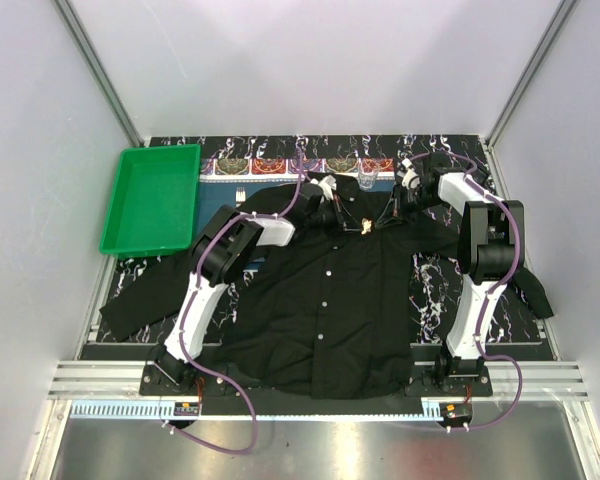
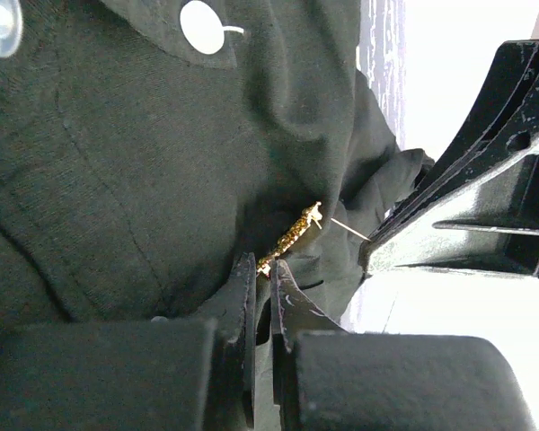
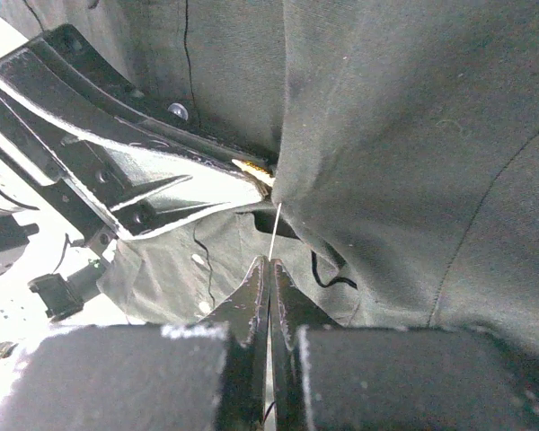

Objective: Pin the brooch onto the clothing
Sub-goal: Pin the brooch to the clothes.

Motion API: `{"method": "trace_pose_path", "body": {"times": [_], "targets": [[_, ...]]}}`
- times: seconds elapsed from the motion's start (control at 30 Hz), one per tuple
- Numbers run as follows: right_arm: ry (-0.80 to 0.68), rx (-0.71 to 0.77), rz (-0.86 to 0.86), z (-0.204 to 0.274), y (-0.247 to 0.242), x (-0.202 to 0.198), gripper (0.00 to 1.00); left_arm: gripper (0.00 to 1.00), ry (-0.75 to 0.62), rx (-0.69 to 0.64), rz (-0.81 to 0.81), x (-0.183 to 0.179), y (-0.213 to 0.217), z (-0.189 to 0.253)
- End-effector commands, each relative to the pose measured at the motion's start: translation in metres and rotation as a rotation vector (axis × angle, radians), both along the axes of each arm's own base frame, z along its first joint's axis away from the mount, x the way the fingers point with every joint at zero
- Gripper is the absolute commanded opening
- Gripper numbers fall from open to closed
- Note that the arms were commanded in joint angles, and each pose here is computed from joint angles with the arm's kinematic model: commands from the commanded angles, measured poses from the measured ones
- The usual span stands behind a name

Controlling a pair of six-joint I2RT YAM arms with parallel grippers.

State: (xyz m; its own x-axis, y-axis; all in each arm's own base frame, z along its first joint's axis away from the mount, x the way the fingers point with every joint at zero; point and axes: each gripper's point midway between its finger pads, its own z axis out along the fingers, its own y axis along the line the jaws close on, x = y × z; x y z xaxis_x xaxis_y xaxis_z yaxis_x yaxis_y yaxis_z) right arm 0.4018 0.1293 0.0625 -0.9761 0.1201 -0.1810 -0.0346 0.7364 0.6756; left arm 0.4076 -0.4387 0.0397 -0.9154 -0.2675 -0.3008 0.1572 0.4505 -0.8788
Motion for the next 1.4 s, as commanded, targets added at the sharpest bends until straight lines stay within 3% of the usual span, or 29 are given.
{"method": "trace_pose_path", "body": {"times": [0.0, 0.3, 0.43, 0.63, 0.87, 0.93, 1.07, 1.23, 1.37], "targets": [[-0.034, -0.028, 0.026, 0.006, -0.006, 0.001, 0.0, 0.0, -0.055, 0.022, -0.045, 0.008, 0.012, 0.036], [-0.034, -0.024, 0.04, 0.002, -0.003, 0.001, 0.0, 0.0, 0.067, 0.057, -0.138, 0.007, 0.004, 0.027], [-0.032, -0.032, 0.041, -0.004, -0.004, 0.003, 0.0, 0.03, 0.069, 0.047, -0.16, 0.009, -0.002, 0.03], [-0.046, 0.008, 0.067, 0.002, 0.0, 0.005, 0.0, 0.0, 0.088, 0.065, -0.173, 0.006, 0.0, 0.019], [-0.132, 0.062, 0.015, 0.034, -0.031, 0.01, 0.51, 0.0, 0.098, 0.036, -0.185, 0.002, -0.003, 0.013], [-0.145, 0.08, 0.021, 0.038, -0.032, 0.008, 0.55, 0.0, 0.094, 0.013, -0.192, 0.004, -0.005, 0.016], [-0.188, 0.081, 0.048, 0.039, -0.033, 0.013, 0.55, 0.0, 0.088, 0.002, -0.212, 0.004, -0.008, 0.017], [-0.26, 0.076, 0.072, 0.044, -0.032, 0.029, 0.39, 0.0, 0.073, -0.003, -0.233, 0.001, -0.008, 0.02], [-0.252, 0.039, 0.114, 0.037, -0.028, 0.034, 0.4, 0.0, 0.06, 0.0, -0.24, 0.001, -0.007, 0.024]]}}
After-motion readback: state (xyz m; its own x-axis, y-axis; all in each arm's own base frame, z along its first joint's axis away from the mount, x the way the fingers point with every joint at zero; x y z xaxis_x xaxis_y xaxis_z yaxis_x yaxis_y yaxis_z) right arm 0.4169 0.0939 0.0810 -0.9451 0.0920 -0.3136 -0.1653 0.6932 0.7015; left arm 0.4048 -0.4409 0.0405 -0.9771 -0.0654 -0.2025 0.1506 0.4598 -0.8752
